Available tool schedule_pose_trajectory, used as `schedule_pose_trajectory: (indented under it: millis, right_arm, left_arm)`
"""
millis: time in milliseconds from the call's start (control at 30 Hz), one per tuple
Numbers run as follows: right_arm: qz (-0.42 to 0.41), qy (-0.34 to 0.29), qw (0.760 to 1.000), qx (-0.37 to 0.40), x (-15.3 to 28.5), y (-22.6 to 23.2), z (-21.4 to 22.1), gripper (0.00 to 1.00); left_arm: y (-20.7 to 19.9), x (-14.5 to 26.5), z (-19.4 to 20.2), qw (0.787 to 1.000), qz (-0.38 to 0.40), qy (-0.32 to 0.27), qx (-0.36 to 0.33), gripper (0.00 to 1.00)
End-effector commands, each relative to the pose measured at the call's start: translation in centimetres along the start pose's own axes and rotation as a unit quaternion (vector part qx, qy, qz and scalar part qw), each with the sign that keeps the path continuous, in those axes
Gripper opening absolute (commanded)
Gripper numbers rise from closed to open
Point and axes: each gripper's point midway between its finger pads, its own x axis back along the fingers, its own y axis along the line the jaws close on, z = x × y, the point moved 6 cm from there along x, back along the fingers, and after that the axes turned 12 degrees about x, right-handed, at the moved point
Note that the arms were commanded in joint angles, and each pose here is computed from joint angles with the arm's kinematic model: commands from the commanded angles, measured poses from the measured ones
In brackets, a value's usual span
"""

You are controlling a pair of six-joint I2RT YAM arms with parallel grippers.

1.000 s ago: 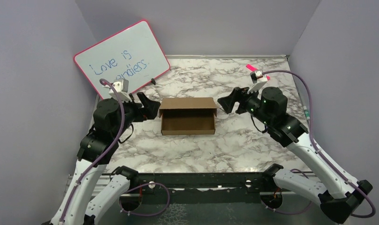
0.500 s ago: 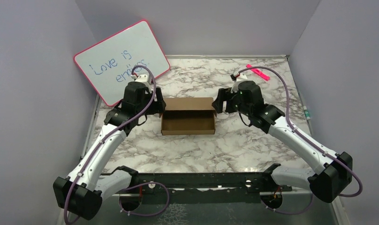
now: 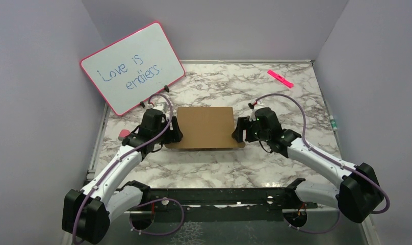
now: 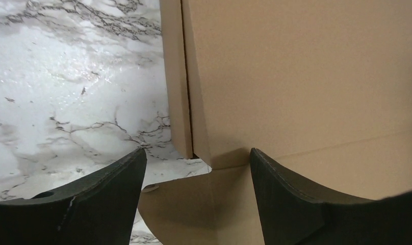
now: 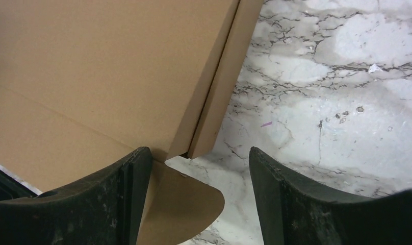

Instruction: Fold the paper box

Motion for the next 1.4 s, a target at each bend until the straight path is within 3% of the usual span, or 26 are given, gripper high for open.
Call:
schedule_pose_trajectory:
  millis: [0, 333, 567, 867, 1100, 1367]
  right_arm:
    - [-0.029, -0.043, 0.998, -0.026, -0.7, 0.8, 0.0, 0.74]
    - [-0.013, -0.036, 0.998, -0.052, -3.2, -0.2, 4.4, 0.67]
    - [0.009, -0.043, 0.998, -0.053, -3.8, -1.2, 6.9, 0.63]
    - [0.015, -0.068, 0.998, -0.003, -4.2, -1.2, 3.9, 0.63]
    - [-0.002, -0.102, 0.989, 0.103, -2.1, -0.6, -1.5, 0.77]
    - [-0.094, -0.102, 0.974, 0.176, -0.1, 2.3, -3.4, 0.81]
  left_arm:
    - [-0.3, -0.8, 0.8, 0.999, 0.030, -0.007, 0.034, 0.75]
    - [1.7, -3.2, 3.3, 0.997, 0.021, -0.006, 0.079, 0.73]
    - [3.2, -5.1, 5.6, 0.995, 0.017, 0.012, 0.097, 0.64]
    - [1.3, -6.6, 3.8, 0.995, 0.052, 0.005, 0.088, 0.58]
    - [-0.9, -3.6, -0.9, 0.995, 0.041, -0.067, 0.067, 0.72]
    - [-1.9, 2.7, -5.2, 0.987, 0.016, -0.160, 0.011, 0.93]
